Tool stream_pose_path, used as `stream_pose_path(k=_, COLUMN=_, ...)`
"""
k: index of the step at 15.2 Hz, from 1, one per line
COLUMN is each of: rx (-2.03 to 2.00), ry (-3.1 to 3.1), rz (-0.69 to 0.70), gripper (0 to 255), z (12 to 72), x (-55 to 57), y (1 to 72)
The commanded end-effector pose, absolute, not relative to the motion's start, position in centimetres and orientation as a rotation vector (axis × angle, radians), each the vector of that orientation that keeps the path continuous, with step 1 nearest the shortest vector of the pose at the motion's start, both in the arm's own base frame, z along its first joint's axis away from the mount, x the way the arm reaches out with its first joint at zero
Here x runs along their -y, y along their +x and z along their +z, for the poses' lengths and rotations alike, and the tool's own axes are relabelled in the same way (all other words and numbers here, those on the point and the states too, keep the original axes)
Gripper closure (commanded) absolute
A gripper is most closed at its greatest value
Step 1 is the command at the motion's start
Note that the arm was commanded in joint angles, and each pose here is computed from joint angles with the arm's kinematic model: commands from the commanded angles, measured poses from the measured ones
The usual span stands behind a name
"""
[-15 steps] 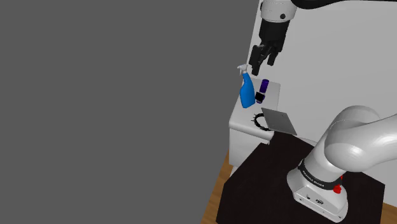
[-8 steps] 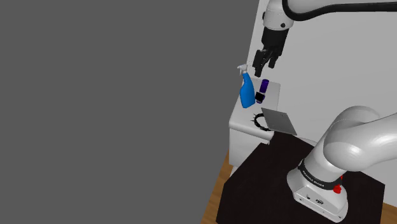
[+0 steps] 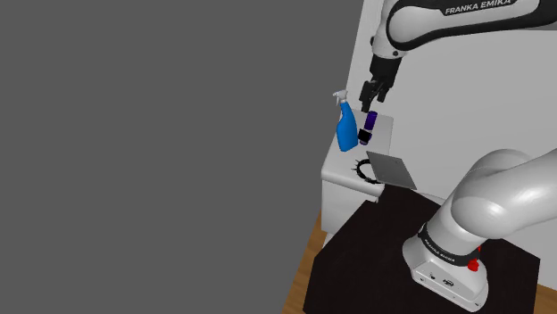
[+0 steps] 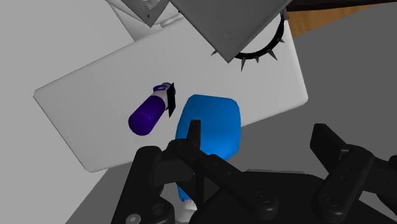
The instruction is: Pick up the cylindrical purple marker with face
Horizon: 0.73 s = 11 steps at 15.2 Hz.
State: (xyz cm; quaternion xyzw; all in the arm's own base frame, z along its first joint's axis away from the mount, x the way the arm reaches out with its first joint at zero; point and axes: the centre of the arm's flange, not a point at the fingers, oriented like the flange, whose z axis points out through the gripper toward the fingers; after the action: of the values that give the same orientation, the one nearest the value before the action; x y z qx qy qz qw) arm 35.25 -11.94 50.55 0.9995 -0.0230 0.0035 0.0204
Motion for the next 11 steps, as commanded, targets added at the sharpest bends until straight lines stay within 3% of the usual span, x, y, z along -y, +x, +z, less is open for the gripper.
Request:
stream_pose_path(k=1, rx=0.062, ry=3.106, rz=0.01, gripper=0, z=49.6, x=14.2, y=35.6)
stream_pose_path(k=11, rx=0.024, ry=3.138, rz=-0.006, gripper=0, z=42.2, x=25.2, y=38.5)
